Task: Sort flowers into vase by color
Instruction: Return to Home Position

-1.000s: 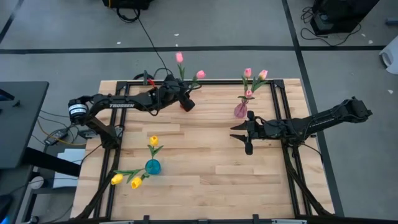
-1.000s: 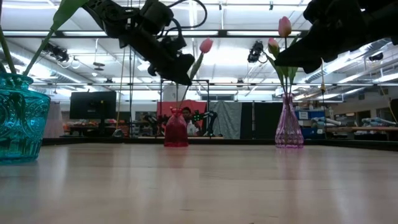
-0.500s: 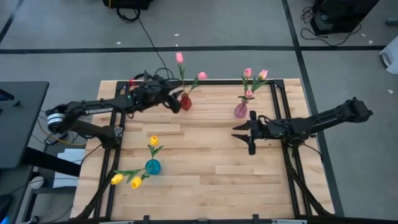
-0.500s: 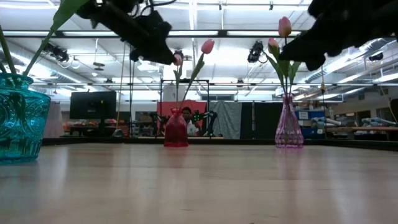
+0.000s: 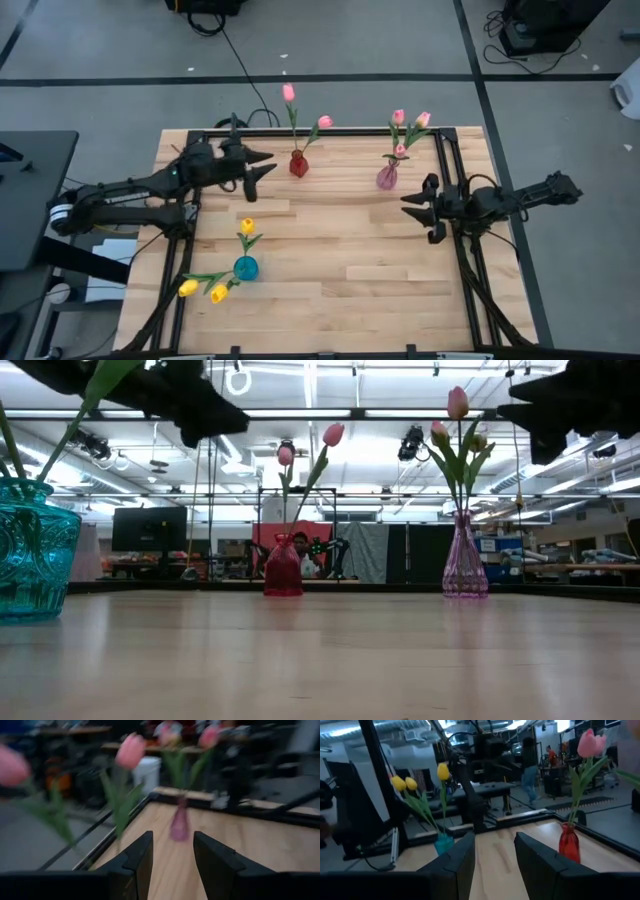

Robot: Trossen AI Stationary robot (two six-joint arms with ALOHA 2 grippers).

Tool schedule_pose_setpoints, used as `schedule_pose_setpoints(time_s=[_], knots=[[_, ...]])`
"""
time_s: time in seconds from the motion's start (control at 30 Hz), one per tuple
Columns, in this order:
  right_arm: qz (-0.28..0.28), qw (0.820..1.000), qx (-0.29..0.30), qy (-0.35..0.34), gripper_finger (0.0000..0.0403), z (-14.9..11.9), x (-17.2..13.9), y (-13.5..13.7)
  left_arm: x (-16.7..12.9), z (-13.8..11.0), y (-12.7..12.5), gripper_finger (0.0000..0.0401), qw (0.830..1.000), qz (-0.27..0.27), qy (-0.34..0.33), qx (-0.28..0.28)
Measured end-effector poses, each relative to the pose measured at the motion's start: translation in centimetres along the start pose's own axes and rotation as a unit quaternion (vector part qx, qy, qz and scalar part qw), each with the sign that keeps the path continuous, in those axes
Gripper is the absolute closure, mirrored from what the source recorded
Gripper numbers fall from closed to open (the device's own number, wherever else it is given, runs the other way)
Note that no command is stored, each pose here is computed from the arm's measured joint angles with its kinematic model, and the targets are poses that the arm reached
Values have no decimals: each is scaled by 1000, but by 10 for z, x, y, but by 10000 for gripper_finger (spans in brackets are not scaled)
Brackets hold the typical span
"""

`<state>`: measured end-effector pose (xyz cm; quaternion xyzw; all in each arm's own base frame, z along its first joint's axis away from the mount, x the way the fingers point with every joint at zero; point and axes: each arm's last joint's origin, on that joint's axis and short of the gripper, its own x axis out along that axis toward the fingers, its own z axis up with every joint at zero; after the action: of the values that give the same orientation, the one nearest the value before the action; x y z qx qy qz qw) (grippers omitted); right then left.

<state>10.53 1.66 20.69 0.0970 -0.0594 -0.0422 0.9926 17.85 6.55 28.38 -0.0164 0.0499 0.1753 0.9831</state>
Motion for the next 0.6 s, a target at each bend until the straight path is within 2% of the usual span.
schedule_pose_setpoints(time_s=[0.13, 0.3, 0.47, 0.6], knots=[[4, 1000, 16, -6, 251, -3, -3, -2, -16, 3, -4, 254, 997, -64, -43, 21], [-12, 999, 47, -9, 251, -4, -7, -4, -31, -13, -6, 254, 991, -114, -59, 21], [-54, 998, 38, -10, 251, -5, -14, -9, -44, -39, -6, 254, 992, -112, -58, -17], [-64, 998, 16, -2, 251, -6, -18, -11, -59, -56, -5, 254, 990, -103, -92, -39]])
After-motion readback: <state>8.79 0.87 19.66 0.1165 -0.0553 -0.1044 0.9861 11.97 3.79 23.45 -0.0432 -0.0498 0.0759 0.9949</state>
